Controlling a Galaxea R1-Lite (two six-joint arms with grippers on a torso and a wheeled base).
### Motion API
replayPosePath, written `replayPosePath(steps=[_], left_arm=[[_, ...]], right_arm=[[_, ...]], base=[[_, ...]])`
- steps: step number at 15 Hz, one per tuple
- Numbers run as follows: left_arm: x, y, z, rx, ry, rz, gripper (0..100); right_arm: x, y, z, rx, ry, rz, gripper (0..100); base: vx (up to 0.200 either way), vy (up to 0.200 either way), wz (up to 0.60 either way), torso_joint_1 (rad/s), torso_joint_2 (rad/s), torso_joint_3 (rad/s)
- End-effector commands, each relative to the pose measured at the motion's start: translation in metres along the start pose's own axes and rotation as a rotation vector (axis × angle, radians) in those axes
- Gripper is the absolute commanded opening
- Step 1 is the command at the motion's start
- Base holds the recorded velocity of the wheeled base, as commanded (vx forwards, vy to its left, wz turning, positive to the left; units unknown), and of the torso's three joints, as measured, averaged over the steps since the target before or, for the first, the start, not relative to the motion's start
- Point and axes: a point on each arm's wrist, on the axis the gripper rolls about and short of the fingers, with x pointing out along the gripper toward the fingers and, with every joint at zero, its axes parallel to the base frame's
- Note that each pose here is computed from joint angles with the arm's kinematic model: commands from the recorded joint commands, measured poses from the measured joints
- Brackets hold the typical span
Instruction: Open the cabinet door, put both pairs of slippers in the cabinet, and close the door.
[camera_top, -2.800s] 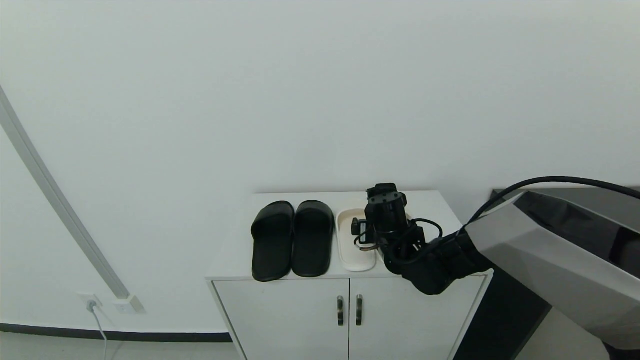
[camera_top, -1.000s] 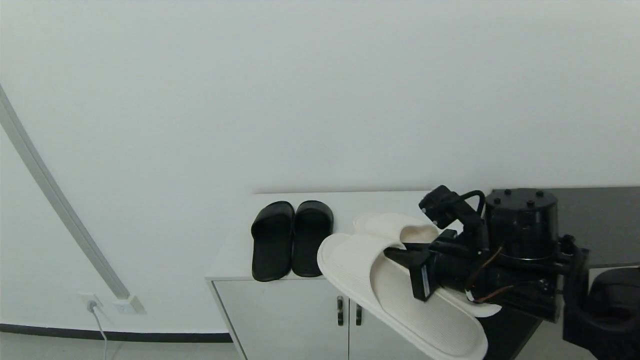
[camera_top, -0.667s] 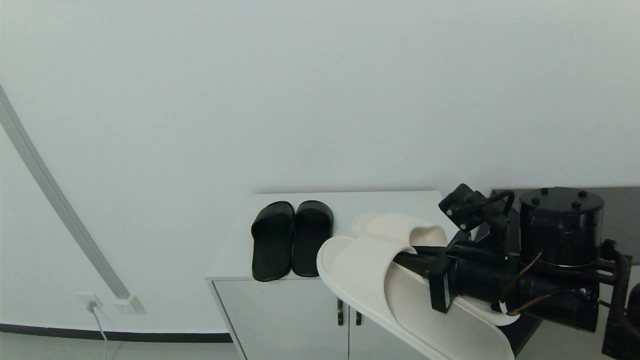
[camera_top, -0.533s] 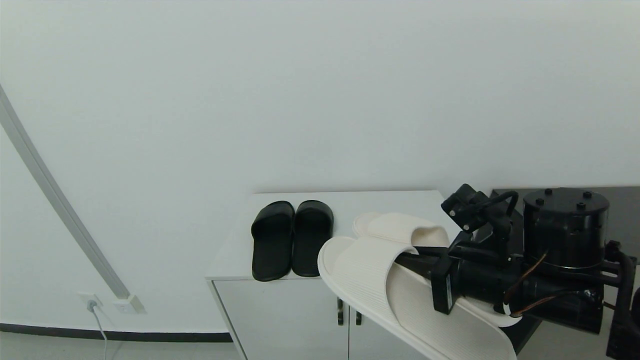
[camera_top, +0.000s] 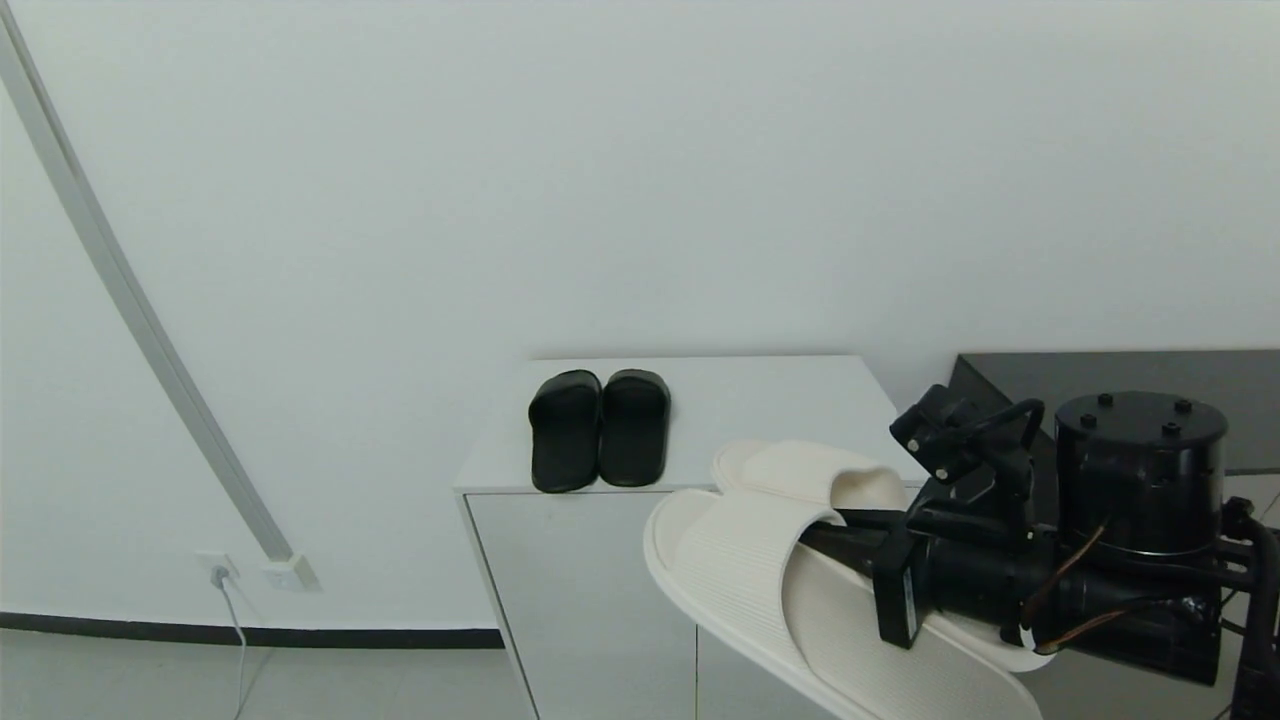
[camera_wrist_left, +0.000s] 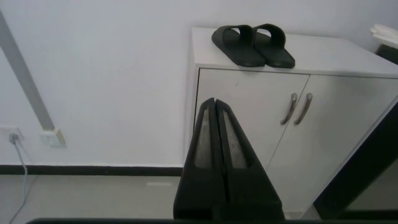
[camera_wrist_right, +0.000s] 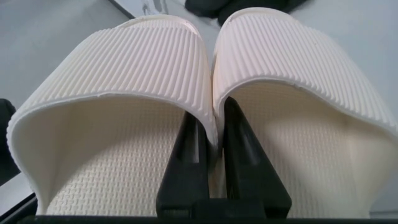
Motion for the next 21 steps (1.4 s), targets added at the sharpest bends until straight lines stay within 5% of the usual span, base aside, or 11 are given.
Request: replayPosePath(steps=[1, 12, 21], left_arm=[[0.0001, 0.0, -0.0001, 0.0, 0.001, 0.0, 0], [-0.0001, 0.0001, 0.0001, -0.003, -0.002, 0.004, 0], [0.0001, 0.0, -0.0001, -0.005, 0.001, 0.0, 0]], right_arm=[[-0.0001, -0.0006, -0.0024, 0.002, 0.008, -0.001, 0], [0.0011, -0.001, -0.0101, -0.022, 0.037, -0.003, 0], [0.0013, -0.0035, -0.0114, -0.024, 0.032, -0.013, 0]], base=[[0.0, 0.0, 0.0, 0.0, 0.0, 0.0], [0.0, 0.0, 0.0, 0.0, 0.0, 0.0], [0.0, 0.0, 0.0, -0.161, 0.37, 0.203]])
